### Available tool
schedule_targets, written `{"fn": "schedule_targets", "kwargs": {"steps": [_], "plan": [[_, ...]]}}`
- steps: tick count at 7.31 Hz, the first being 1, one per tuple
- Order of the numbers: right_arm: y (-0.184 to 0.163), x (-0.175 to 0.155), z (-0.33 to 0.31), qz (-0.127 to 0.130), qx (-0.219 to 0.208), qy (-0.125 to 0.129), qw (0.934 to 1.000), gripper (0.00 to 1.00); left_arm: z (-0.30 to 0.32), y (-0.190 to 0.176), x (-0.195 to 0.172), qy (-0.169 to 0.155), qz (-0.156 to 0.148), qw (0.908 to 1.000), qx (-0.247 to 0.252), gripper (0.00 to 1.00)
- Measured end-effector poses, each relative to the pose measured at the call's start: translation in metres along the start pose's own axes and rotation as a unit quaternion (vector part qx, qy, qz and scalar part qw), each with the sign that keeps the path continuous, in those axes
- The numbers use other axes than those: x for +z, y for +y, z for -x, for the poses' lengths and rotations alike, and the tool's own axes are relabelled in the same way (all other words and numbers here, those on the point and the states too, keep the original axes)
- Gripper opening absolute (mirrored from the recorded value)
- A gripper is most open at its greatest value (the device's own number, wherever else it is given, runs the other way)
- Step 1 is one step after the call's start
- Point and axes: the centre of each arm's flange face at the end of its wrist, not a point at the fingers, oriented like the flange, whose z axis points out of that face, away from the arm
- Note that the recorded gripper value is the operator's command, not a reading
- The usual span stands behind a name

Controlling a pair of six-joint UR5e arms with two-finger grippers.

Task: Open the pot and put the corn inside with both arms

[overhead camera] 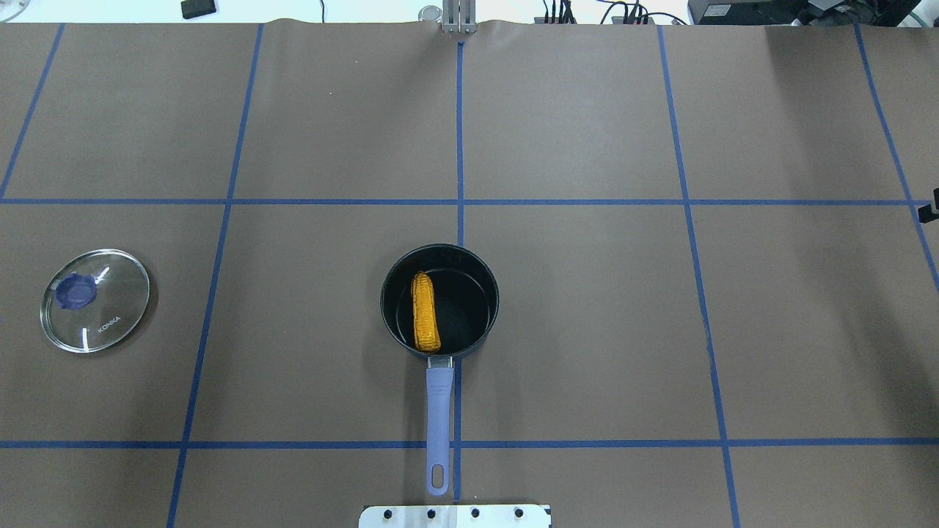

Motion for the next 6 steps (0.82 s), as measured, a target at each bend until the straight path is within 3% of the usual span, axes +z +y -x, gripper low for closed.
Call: {"fn": "schedule_targets", "kwargs": {"steps": [2, 6], "plan": [[-0.004, 0.005, -0.027, 0.012, -0.021, 0.015, 0.9996, 1.0, -0.004, -0.001, -0.005, -0.001, -0.003, 1.0, 0.003, 0.98], [-0.007, 0.005, -0.034, 0.02, -0.034, 0.022, 0.999, 1.0, -0.004, 0.004, -0.005, -0.001, -0.003, 1.0, 0.001, 0.98]]}}
